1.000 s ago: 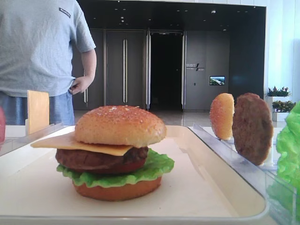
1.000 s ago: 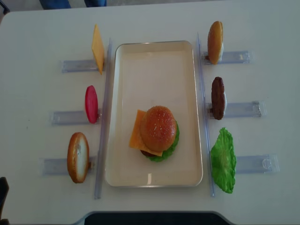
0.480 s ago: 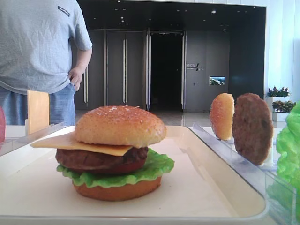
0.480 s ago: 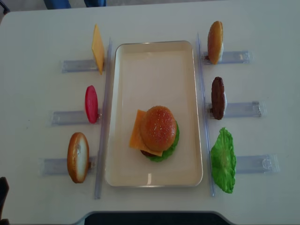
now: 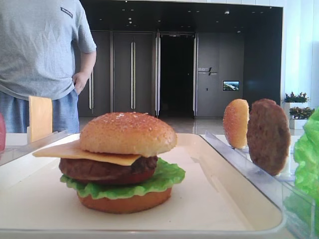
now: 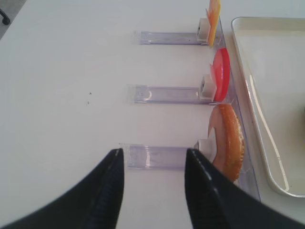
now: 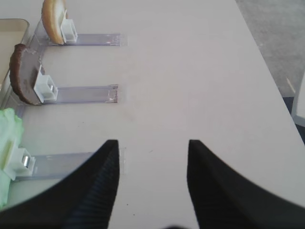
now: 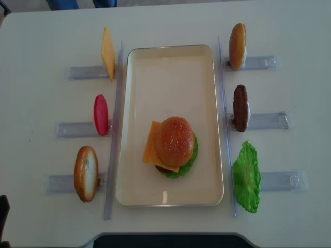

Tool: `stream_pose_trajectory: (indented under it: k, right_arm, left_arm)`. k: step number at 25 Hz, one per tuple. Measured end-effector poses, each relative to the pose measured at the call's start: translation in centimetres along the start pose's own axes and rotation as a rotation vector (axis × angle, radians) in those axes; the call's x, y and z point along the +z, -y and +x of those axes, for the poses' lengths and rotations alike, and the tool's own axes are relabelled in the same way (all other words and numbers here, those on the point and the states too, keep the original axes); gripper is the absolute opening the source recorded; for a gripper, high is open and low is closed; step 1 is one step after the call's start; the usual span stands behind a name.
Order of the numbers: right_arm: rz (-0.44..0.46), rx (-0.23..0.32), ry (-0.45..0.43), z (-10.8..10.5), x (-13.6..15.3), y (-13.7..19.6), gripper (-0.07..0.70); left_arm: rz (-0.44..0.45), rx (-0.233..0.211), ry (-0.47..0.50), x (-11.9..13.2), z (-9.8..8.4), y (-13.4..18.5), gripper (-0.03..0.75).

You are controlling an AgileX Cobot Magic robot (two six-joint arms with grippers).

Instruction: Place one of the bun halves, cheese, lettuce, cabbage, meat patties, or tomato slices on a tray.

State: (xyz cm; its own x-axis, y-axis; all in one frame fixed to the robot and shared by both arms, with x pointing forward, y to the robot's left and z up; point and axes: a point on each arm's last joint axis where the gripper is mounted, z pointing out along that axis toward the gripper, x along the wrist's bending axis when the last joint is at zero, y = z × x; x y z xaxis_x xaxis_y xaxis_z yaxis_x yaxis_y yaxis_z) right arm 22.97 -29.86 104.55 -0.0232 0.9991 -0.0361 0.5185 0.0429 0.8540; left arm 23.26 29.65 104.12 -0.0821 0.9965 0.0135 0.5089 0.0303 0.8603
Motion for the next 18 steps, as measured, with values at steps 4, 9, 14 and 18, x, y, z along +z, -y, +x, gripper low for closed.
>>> stream_pose_trajectory:
  k: [4, 9, 14, 18]
  right_arm:
    - [0.000, 0.000, 0.000, 0.00, 0.00, 0.00, 0.348]
    - [0.000, 0.000, 0.000, 0.00, 0.00, 0.00, 0.348]
    - [0.000, 0.000, 0.000, 0.00, 0.00, 0.00, 0.348]
    - [0.000, 0.000, 0.000, 0.00, 0.00, 0.00, 0.348]
  left_arm:
    - [0.000, 0.000, 0.000, 0.00, 0.00, 0.00, 0.327]
    - [0.000, 0.000, 0.000, 0.00, 0.00, 0.00, 0.327]
    - [0.000, 0.000, 0.000, 0.00, 0.00, 0.00, 0.327]
    - [0.000, 0.000, 0.000, 0.00, 0.00, 0.00, 0.327]
